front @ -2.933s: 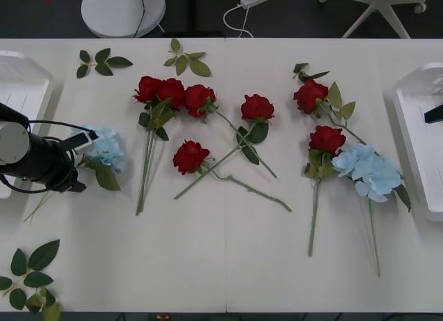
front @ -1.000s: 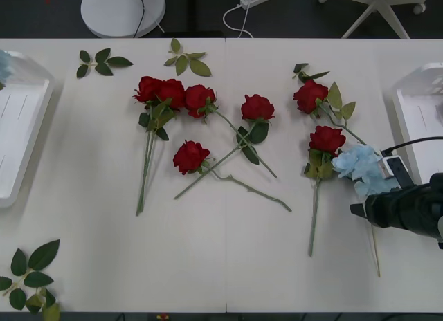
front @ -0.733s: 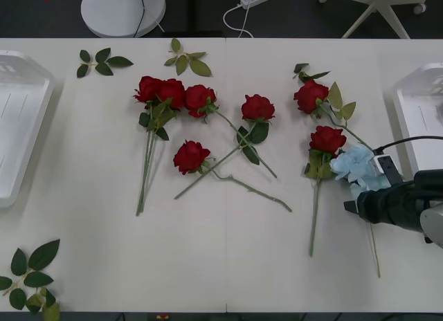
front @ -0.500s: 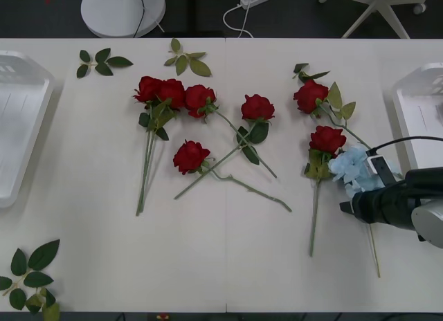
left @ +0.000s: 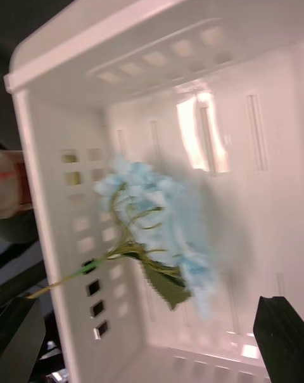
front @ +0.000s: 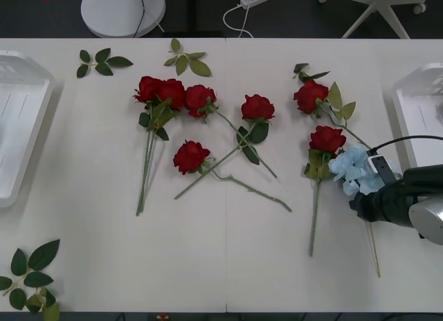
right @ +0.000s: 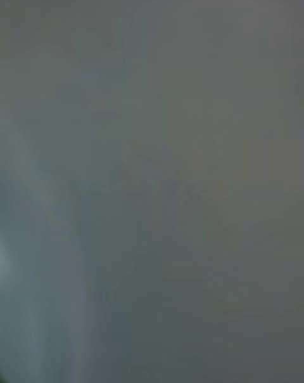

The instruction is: Place the red flowers into the right box and the blue flowers into the left box. If a person shows an open palm, hand one flower to the person first, then continue sorting.

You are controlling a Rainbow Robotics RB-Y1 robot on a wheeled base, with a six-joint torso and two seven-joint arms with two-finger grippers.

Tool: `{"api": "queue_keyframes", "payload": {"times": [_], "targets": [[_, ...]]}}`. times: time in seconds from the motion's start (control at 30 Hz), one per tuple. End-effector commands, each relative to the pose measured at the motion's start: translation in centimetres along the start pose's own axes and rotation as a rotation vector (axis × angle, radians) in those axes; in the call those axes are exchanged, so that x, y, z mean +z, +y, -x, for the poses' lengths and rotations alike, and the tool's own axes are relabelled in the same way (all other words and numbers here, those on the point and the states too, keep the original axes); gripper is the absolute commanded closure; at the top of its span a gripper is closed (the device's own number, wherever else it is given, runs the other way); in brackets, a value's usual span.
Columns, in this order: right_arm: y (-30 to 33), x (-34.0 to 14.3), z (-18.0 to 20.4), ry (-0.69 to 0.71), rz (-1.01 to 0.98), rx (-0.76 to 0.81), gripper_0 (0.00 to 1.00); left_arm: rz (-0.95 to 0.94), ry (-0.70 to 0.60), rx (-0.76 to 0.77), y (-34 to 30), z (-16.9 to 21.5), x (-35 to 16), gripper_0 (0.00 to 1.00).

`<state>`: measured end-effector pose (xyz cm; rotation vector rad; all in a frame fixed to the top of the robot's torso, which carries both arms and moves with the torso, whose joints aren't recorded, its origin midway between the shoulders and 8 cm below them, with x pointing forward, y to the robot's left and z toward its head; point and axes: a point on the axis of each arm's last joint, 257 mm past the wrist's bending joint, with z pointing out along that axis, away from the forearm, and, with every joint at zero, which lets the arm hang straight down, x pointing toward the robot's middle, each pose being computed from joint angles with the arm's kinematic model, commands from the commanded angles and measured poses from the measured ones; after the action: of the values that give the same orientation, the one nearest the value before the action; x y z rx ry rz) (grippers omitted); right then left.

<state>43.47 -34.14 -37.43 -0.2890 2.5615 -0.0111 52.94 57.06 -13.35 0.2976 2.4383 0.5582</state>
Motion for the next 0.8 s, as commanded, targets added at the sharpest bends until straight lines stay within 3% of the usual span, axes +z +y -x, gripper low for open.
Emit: {"api": "queue_keyframes", "payload": {"times": [0.03, 0.13, 0.23, 0.47, 0.6, 0.8], "targets": [[1.1, 0.2, 1.3, -0.018, 0.012, 0.002, 0.64, -0.128, -0.051, -0.112, -3.2, 3.5, -4.2, 0.02], [1.0, 0.2, 1.2, -0.016, 0.011, 0.002, 0.86, -0.215, -0.061, -0.21, -7.1, 4.5, -5.2, 0.01], [1.1, 0.1, 1.3, -0.017, 0.015, 0.001, 0.99, -0.303, -0.068, -0.314, -12.1, 5.1, -5.5, 0.0], [0.9, -1.9, 3.0, -0.025, 0.066, 0.033, 1.0, -0.378, -0.097, -0.317, -20.8, 6.6, -5.2, 0.0], [0.5, -6.0, 5.4, -0.032, 0.093, 0.026, 1.0, -0.375, -0.096, -0.234, -26.0, 6.9, -4.3, 0.0], [1.7, -13.2, 8.9, -0.072, 0.175, -0.006, 1.0, -0.341, -0.12, -0.255, -30.1, 7.2, -2.4, 0.0]]}}
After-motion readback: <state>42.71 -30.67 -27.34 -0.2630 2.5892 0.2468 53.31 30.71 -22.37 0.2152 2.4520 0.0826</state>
